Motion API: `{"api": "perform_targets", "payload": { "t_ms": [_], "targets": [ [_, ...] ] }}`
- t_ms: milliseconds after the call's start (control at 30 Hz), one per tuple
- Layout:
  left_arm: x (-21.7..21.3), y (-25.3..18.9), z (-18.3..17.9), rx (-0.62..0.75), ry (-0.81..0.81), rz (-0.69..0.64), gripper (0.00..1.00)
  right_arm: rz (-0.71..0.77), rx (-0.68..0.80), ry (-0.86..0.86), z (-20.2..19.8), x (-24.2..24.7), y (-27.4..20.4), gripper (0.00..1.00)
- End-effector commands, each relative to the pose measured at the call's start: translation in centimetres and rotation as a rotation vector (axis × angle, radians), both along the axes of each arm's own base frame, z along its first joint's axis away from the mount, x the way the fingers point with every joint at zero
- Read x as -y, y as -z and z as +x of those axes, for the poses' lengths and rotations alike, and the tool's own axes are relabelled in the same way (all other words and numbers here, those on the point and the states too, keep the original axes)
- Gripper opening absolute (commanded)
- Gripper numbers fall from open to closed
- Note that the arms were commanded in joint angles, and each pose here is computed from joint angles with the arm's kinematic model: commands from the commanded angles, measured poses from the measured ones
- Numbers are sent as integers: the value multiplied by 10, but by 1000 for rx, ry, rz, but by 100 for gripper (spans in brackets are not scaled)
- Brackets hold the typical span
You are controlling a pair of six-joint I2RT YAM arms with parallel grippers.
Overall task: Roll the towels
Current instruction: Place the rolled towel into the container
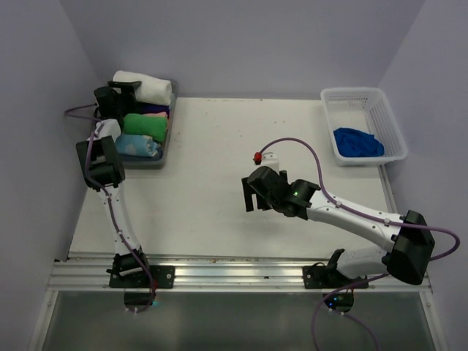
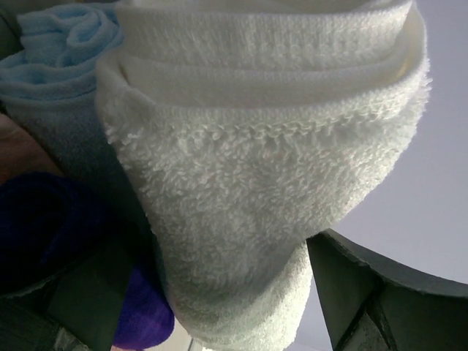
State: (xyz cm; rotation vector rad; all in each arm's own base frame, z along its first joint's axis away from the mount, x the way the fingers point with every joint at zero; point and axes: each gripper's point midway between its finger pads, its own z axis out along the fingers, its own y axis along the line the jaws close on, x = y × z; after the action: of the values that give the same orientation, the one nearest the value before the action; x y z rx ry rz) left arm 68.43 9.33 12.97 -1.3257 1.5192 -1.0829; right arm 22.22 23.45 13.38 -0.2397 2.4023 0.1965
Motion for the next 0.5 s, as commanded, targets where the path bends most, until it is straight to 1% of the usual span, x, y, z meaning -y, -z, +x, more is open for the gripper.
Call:
{"api": "perform_targets", "payload": {
  "t_ms": [0, 167, 233, 300, 467],
  "targets": [
    [-1, -29, -14, -23, 8, 21, 100, 85, 41, 9, 6, -11, -24, 89],
    [-3, -44, -16, -27, 11, 43, 100, 93, 46, 10, 5, -9, -25, 88],
    [0, -38, -20, -81, 19, 38, 100, 94, 47, 11, 4, -8, -26, 88],
    [0, -40, -25, -106, 18, 33, 100, 98, 52, 11, 4, -7, -27, 88],
    [-1, -45, -33, -133, 12, 40, 100, 103, 57, 14, 2, -4, -28, 88]
  ]
}}
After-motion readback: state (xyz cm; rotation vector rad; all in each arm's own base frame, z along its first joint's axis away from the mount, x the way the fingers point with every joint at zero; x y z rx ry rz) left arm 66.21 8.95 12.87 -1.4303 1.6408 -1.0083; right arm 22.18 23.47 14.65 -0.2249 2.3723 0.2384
